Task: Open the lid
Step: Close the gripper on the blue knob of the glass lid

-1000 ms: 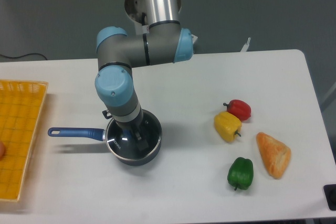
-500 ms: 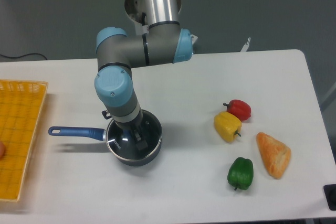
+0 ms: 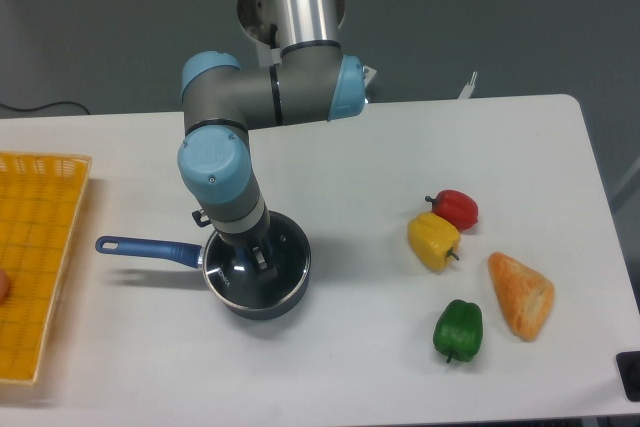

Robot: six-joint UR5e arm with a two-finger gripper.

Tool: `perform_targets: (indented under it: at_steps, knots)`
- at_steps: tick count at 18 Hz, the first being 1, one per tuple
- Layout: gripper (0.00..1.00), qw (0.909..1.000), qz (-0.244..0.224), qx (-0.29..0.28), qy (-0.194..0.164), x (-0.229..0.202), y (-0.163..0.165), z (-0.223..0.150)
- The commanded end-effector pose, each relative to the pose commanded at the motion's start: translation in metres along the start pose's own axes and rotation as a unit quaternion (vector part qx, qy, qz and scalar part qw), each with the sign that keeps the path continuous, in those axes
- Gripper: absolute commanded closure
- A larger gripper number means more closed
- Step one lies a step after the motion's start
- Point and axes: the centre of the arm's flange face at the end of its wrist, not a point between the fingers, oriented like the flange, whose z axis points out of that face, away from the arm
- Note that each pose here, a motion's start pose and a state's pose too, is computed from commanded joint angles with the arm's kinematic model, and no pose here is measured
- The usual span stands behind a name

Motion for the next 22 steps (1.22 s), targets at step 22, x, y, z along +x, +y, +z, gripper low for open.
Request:
perform_targets:
  at_steps: [22]
  knots:
    - [0.37,1.0000,-0.001,0.003,-0.001,0.0051,0.0013,-0.0056]
